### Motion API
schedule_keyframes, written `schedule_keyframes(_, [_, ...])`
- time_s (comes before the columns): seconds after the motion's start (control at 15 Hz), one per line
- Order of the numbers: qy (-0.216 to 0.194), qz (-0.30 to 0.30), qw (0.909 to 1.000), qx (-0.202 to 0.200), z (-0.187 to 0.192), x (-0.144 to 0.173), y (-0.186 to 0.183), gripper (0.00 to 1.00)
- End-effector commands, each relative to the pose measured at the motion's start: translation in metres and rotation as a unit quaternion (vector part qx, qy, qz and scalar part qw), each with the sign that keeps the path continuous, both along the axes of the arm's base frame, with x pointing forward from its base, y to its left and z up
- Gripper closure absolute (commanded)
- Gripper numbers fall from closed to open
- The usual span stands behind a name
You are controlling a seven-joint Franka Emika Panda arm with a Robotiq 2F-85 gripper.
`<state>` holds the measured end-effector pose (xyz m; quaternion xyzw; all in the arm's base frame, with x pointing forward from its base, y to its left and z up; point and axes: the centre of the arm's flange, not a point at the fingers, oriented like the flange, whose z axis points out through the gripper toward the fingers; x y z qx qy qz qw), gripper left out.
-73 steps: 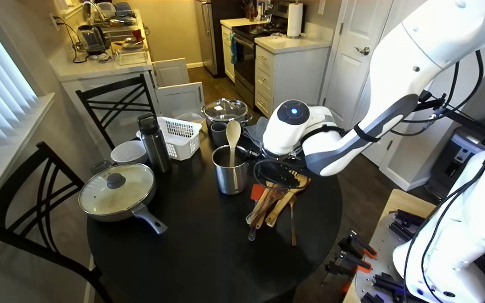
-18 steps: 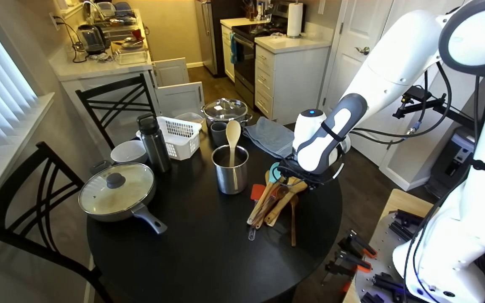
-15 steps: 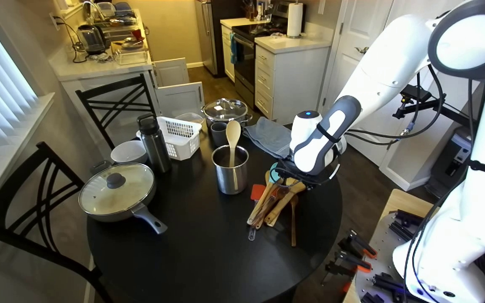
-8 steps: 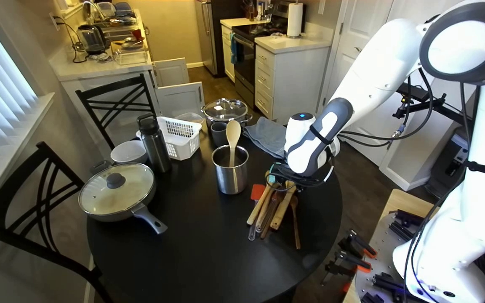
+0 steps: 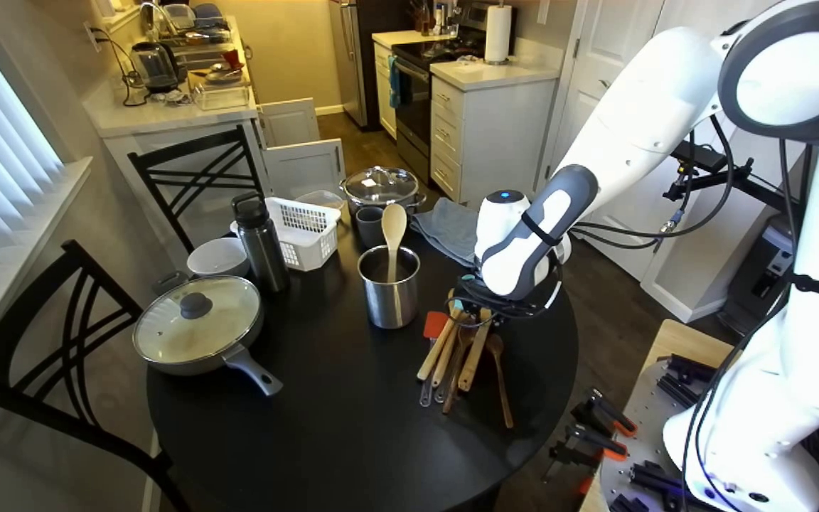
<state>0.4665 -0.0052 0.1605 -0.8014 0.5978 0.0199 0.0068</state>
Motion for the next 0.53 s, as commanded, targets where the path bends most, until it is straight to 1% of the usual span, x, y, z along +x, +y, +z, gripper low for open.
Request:
schedule_keyframes(0.0, [-0.005, 0.027, 0.9996, -0.011, 0.037, -0.011, 0.005, 0.91])
schedule_keyframes(0.13, [-0.01, 0.05, 0.998, -0.037, 0.064, -0.015, 0.009, 0.91])
schedule_keyframes(0.27, [-0.01, 0.074, 0.9945, -0.074, 0.093, -0.02, 0.008, 0.91])
schedule_keyframes(0.33, [-0.01, 0.081, 0.9919, -0.097, 0.108, -0.022, 0.007, 0.91])
schedule_keyframes(0.47, [-0.023, 0.081, 0.9868, -0.138, 0.133, -0.025, 0.006, 0.91])
